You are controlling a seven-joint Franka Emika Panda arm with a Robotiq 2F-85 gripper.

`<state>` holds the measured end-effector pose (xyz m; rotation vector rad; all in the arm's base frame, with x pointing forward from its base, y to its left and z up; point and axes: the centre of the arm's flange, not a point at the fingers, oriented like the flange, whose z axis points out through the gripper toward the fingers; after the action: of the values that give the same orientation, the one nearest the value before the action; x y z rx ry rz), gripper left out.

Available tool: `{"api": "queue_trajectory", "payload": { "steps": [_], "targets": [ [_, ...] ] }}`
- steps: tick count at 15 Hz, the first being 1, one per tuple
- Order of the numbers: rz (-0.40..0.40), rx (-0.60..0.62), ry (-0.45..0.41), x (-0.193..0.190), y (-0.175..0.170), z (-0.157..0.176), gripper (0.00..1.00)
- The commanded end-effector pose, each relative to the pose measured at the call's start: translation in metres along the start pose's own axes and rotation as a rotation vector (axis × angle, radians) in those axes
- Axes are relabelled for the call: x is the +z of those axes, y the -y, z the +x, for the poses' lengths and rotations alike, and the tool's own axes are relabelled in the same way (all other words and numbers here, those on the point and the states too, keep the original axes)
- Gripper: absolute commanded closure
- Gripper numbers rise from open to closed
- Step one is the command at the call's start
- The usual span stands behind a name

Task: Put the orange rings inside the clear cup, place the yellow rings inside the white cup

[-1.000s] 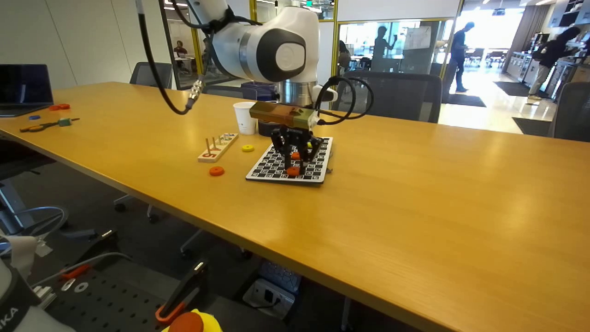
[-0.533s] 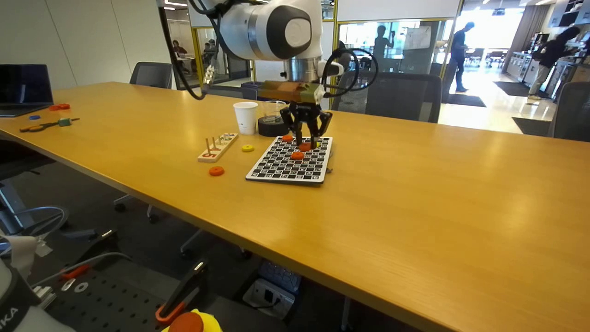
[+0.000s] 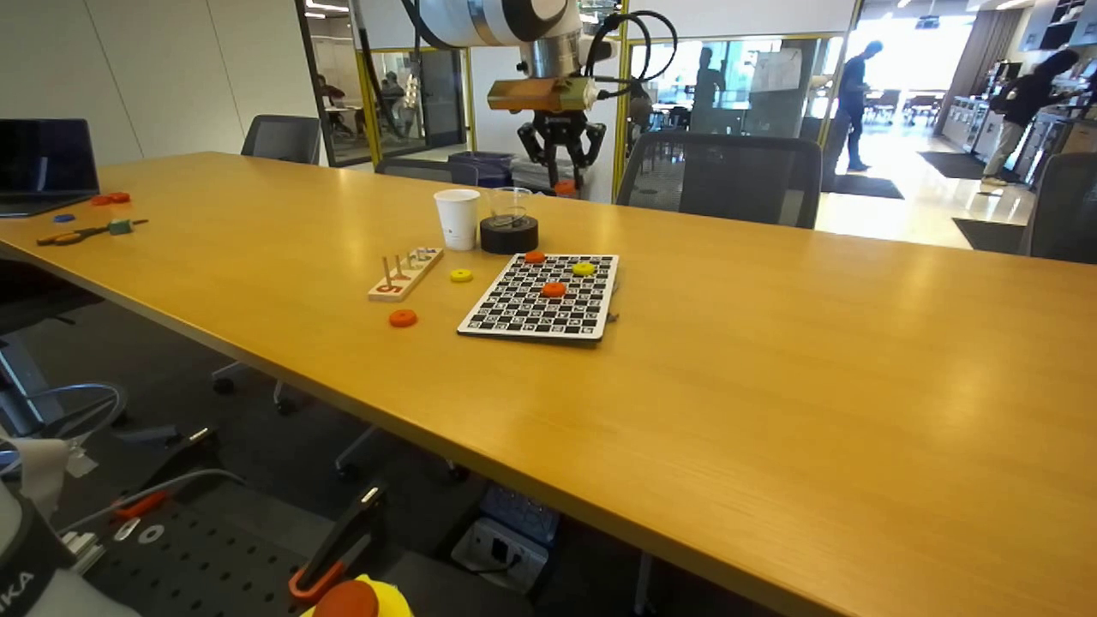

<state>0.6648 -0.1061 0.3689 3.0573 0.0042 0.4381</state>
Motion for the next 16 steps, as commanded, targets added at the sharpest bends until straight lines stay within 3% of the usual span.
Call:
{"api": "queue_trajectory", "payload": {
  "steps": [1,6,16],
  "targets": [
    [0.064,-0.087,-0.032,0.014,0.021,0.064,0.81],
    [0.124,-0.203,-0.044,0.023,0.061,0.099,0.81],
    [0.298,-0.429,-0.054,0.026,0.112,0.114,0.81]
  ]
}}
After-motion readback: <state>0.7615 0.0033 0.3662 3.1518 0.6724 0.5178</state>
